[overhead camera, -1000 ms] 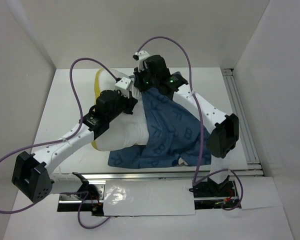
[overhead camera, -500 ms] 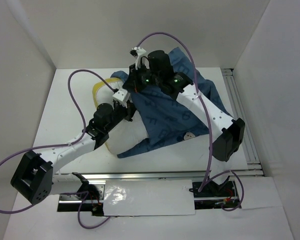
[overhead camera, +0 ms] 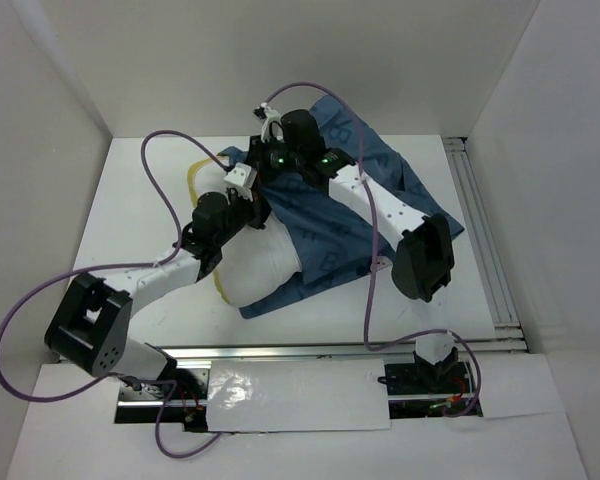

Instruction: Put the pillow into the pillowcase

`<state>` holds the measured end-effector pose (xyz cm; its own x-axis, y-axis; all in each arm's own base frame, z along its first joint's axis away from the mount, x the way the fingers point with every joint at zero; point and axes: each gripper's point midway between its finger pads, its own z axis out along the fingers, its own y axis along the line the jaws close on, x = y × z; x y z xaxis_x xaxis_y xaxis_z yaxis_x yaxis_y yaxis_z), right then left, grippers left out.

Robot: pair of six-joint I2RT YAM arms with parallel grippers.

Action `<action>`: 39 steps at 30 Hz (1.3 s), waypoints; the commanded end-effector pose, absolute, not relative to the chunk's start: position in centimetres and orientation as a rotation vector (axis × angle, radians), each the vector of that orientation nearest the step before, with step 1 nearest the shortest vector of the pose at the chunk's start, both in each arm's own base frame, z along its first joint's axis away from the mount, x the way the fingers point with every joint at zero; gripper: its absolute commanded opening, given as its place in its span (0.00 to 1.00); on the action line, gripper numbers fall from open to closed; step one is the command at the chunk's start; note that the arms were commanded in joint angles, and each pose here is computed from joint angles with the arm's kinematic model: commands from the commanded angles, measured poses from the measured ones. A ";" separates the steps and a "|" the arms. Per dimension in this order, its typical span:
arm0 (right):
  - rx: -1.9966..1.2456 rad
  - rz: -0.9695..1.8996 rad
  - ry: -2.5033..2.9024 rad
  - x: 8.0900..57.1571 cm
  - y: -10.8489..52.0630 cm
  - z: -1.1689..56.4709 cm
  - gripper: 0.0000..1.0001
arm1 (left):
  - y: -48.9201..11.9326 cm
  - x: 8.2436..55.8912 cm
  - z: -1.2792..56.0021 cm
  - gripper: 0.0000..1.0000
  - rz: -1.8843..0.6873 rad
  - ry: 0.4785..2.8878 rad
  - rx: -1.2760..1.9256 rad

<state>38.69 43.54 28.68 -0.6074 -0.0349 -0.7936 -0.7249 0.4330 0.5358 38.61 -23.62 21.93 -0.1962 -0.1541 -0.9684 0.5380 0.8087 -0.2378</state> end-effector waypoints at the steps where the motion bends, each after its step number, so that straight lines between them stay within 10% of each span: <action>1: -0.670 1.377 1.892 38.5 45.4 30.3 0.00 | -24.6 40.6 30.2 0.00 -0.776 1.385 0.277; 5: -0.578 1.352 2.010 41.7 45.2 25.4 0.00 | -25.4 43.3 27.2 0.00 -0.773 1.503 0.251; 8: -0.548 1.300 2.070 43.4 44.3 23.3 0.00 | -25.1 45.2 22.3 0.18 -0.732 1.694 0.194; 14: -0.504 1.197 2.175 45.2 44.3 19.2 0.17 | -23.5 44.7 19.6 0.73 -0.745 1.750 0.133; 17: -0.484 1.157 2.203 45.8 43.6 18.6 0.42 | -22.3 43.6 17.6 1.00 -0.687 1.846 0.105; 23: -0.436 1.013 2.152 46.7 41.1 21.7 1.00 | -19.8 38.7 15.9 1.00 -0.514 2.008 0.124; 39: -0.123 0.621 2.179 38.6 24.1 23.3 1.00 | -22.2 24.3 11.2 1.00 -0.269 2.154 0.533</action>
